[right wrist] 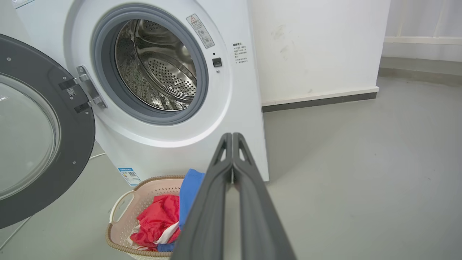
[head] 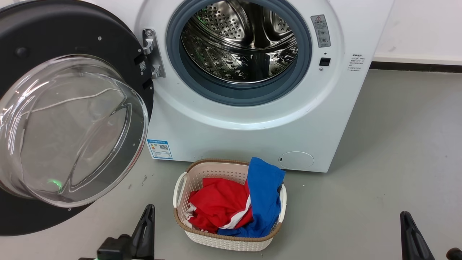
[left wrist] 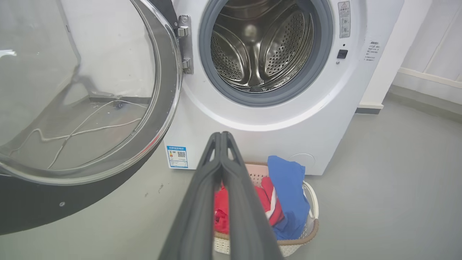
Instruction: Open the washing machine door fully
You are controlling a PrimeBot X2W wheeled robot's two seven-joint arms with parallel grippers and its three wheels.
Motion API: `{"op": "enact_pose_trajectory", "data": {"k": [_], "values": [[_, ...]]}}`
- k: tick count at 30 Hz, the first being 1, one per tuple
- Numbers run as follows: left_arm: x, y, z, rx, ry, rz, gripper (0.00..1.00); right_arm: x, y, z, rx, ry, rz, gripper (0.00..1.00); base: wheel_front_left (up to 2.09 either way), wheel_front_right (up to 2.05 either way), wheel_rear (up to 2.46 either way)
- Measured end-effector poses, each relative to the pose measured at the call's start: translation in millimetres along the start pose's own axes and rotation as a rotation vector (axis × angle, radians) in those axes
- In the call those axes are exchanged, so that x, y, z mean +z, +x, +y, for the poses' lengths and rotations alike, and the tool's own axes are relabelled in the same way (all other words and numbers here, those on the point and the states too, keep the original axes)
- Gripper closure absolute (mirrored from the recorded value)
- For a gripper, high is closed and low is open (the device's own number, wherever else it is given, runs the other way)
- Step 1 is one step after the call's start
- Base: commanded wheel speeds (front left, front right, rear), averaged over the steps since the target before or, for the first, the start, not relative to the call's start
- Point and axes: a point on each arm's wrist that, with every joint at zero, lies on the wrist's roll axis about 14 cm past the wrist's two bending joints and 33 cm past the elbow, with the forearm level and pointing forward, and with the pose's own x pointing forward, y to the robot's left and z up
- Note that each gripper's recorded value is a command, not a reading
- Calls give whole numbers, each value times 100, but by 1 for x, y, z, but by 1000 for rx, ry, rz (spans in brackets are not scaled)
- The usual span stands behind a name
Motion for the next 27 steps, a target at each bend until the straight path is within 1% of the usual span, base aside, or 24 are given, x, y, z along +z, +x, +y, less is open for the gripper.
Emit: {"op": "enact_pose_trajectory", "data": {"k": [13,27], "values": [[-6,8,9,50,-264,37,100,-5,8,-6,-51,249,18,100,0,0,0],[-8,18,15,83,-504,58,100,-6,19,-10,-84,475,23,100,0,0,0]]}}
